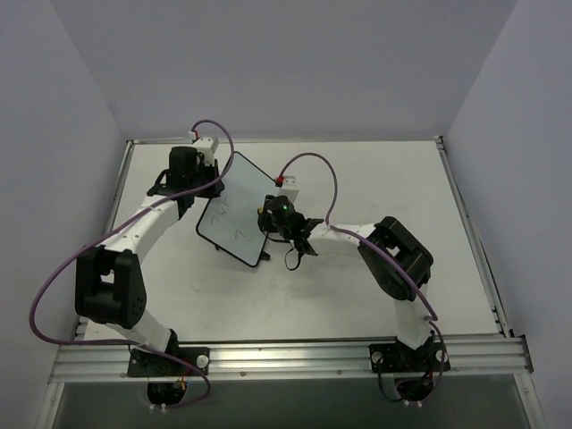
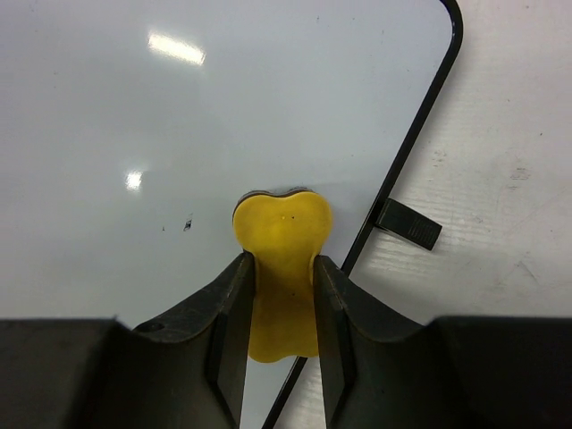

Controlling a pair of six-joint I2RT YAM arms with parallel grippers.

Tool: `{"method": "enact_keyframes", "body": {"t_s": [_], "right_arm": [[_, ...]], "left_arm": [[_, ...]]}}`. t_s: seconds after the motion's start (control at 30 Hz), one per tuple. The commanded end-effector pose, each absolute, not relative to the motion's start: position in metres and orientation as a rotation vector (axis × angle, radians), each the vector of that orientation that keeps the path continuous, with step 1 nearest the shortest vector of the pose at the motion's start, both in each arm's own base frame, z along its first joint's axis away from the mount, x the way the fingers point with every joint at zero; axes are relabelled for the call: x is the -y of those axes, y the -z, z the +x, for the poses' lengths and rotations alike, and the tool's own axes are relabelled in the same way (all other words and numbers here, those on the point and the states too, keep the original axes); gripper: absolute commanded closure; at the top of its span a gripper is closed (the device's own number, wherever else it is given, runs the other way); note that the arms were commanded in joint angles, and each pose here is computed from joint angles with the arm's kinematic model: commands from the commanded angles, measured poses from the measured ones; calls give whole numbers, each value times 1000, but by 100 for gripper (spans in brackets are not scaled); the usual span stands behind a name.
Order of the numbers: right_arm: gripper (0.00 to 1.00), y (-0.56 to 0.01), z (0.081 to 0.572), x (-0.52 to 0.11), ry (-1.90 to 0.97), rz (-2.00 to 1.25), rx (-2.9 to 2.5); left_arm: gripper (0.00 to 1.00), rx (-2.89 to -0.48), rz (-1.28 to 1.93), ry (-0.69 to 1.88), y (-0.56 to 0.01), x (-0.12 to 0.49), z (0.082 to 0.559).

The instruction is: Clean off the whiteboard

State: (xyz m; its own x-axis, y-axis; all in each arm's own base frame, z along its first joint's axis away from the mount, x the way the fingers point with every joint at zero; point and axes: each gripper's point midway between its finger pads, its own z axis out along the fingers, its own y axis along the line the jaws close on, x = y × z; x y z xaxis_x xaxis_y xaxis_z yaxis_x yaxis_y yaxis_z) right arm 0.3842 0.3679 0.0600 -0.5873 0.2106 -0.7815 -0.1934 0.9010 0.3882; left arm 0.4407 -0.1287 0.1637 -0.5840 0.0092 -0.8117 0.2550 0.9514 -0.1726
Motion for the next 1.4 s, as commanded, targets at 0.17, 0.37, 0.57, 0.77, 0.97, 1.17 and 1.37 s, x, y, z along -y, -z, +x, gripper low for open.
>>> {"method": "enact_keyframes", "body": {"t_s": [0.17,0.37,0.57,0.77,0.97,1.17,1.37], "right_arm": [[91,-49,344,-423,-719,-185,-2206],[91,-66,346,-433,-818,-202,-2151],[91,-82,336,-451,-946,-240,-2111],[91,-78,324,-460,-975,-269,-2126],[91,-89,291,-484,-1012,-338,-2110],[91,-96,257,-498,-999,-384,-2105],[91,-72,251,-478,-947,-314,-2135]], "left_arm": [[98,-2245,255,307,-141,137,422],[98,-2243,259,307,-142,139,421],[98,-2244,262,299,-142,139,421],[98,-2241,261,298,-143,139,421],[98,-2243,261,300,-142,140,421],[98,-2240,257,295,-143,140,422],[98,-2237,258,294,-144,140,421]]}}
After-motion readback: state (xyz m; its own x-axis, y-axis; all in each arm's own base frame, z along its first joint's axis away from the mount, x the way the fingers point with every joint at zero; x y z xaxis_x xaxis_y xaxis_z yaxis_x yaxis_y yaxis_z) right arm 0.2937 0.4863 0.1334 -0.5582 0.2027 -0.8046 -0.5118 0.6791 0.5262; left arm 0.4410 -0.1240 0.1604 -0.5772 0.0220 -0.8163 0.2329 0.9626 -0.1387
